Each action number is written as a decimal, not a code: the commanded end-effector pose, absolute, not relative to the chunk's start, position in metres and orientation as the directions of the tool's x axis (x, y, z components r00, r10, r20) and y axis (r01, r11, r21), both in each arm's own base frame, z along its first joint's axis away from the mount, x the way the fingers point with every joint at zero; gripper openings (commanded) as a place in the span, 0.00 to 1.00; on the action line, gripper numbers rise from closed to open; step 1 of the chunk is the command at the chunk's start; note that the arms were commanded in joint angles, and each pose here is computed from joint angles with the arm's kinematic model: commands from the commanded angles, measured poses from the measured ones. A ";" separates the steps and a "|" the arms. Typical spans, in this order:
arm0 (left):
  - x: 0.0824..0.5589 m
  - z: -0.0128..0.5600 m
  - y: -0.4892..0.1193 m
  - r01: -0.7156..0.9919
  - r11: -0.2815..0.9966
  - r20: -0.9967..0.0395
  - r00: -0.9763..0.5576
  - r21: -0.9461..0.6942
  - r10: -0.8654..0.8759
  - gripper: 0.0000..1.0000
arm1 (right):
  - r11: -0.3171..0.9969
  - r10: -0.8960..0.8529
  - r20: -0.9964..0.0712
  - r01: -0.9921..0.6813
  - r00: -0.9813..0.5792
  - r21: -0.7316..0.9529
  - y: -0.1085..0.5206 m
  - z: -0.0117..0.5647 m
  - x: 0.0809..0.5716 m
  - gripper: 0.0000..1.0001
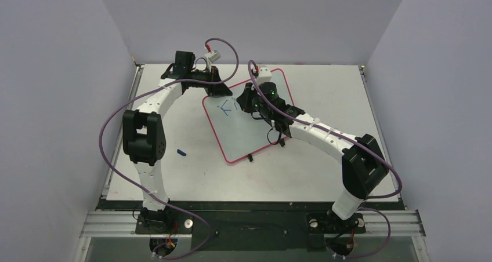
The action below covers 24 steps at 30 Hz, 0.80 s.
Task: Write a sentence on the whiteboard
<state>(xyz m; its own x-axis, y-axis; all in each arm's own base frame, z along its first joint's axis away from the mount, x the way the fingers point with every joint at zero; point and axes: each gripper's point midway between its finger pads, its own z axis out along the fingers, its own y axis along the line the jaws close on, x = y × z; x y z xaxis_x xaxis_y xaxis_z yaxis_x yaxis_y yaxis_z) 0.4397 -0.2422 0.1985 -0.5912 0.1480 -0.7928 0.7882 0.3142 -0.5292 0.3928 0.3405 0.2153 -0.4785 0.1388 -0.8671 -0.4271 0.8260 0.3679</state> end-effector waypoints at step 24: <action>0.424 0.226 -0.256 0.888 0.218 -0.878 -0.444 -0.405 0.180 0.00 | 0.825 0.188 -0.898 -0.432 -0.399 0.365 0.316 0.262 0.378 0.00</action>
<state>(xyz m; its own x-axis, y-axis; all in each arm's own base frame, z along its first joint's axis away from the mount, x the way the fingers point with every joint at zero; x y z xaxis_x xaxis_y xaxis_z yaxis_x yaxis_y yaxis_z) 0.4377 -0.2433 0.2008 -0.5882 0.1479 -0.7950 0.7923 0.3022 -0.5300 0.3751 0.3206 0.2498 -0.4360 0.1703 -0.8837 -0.4315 0.8221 0.3714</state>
